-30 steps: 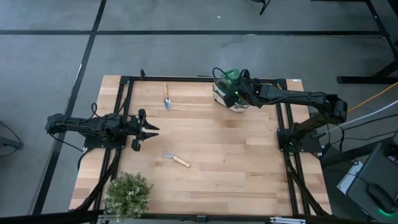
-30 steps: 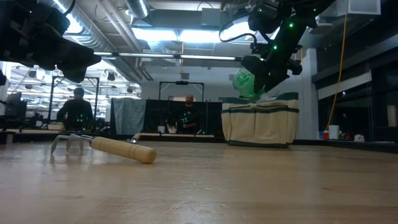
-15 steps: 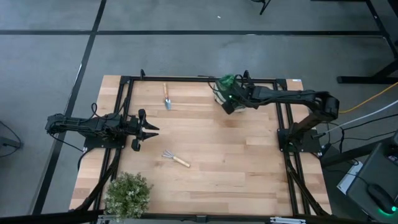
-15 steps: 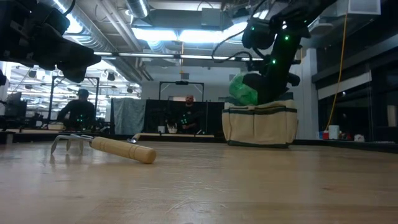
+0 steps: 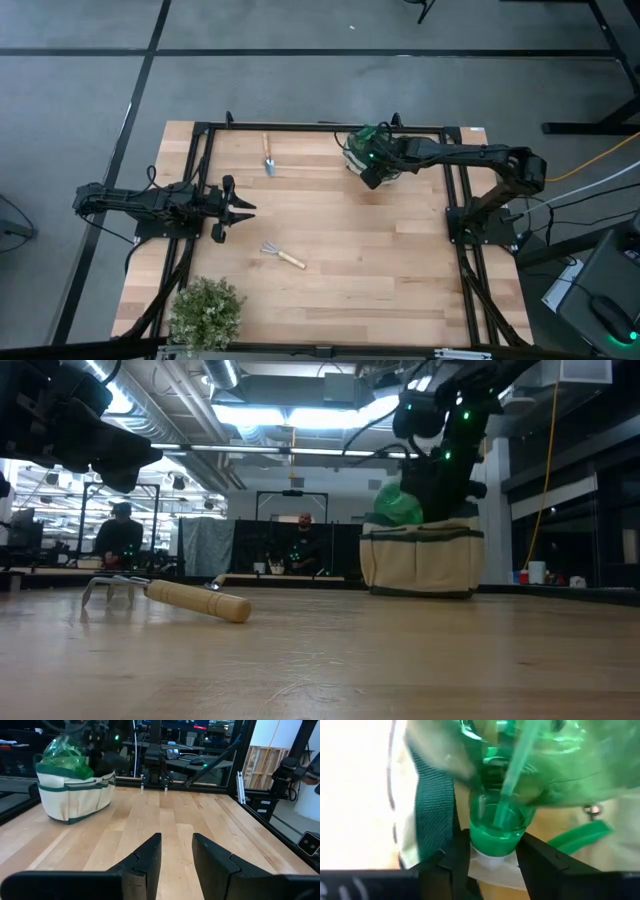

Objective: Pick & Place Garden tools in Gardening bag
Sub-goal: Put the spray bottle into the white bag

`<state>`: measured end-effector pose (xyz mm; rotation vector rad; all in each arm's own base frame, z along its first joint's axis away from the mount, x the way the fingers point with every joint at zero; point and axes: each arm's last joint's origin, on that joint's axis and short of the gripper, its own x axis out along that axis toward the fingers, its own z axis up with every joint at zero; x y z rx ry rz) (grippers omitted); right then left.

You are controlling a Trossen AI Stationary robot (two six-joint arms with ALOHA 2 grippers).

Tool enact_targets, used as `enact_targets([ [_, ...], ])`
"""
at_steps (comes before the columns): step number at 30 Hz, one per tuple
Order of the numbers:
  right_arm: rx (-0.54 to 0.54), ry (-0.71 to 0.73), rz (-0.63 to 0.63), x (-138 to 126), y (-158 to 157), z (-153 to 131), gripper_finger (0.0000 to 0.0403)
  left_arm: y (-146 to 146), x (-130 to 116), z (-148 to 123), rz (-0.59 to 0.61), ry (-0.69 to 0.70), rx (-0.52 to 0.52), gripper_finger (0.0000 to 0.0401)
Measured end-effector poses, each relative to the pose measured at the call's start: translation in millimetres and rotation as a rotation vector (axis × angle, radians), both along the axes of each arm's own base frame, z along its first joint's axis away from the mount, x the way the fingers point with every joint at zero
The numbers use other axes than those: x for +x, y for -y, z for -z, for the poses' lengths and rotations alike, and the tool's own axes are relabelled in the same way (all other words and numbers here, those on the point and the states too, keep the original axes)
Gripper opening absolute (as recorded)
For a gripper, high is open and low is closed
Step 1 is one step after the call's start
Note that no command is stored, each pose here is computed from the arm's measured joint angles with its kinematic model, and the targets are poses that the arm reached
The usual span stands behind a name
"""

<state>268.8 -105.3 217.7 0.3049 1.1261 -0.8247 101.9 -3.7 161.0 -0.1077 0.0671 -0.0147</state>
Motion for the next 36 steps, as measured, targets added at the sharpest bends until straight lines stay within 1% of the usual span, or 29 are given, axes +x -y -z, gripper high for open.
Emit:
enact_targets([
  [5,0.022,0.02,-0.007,-6,-3,-29,0.0161,0,0,0,0.0,0.0,0.0,0.0106],
  [8,0.046,0.056,-0.02,-9,-5,-44,0.0162,0,0,0,0.0,0.0,0.0,0.0106],
  [13,0.051,0.069,-0.023,-15,-7,-53,0.0162,0,0,0,0.0,0.0,0.0,0.0106],
  [15,0.059,0.099,-0.02,-15,-8,-56,0.0161,0,0,0,0.0,0.0,0.0,0.0106],
  [19,0.049,0.257,-0.026,-13,-9,-72,0.0157,0,0,0,0.0,0.0,0.0,0.0106],
  [23,-0.011,0.464,-0.052,-7,-9,-92,0.0149,0,0,0,0.0,0.0,0.0,0.0106],
  [26,-0.057,0.548,-0.049,-3,-5,-100,0.0141,0,0,0,-0.001,0.0,0.0,0.0106],
  [29,-0.111,0.556,-0.005,-2,3,-99,0.0131,0,0,0,-0.001,0.0,0.0,0.0106],
  [31,-0.113,0.529,0.02,-1,10,-94,0.0125,0,0,0,-0.002,0.001,0.0,0.0106],
  [34,-0.078,0.474,0.033,0,17,-83,0.0117,0,0,0,-0.001,0.001,0.0,0.0106],
  [36,-0.022,0.405,0.029,1,19,-72,0.0114,0,0,0,-0.002,0.001,0.0,0.0106],
])
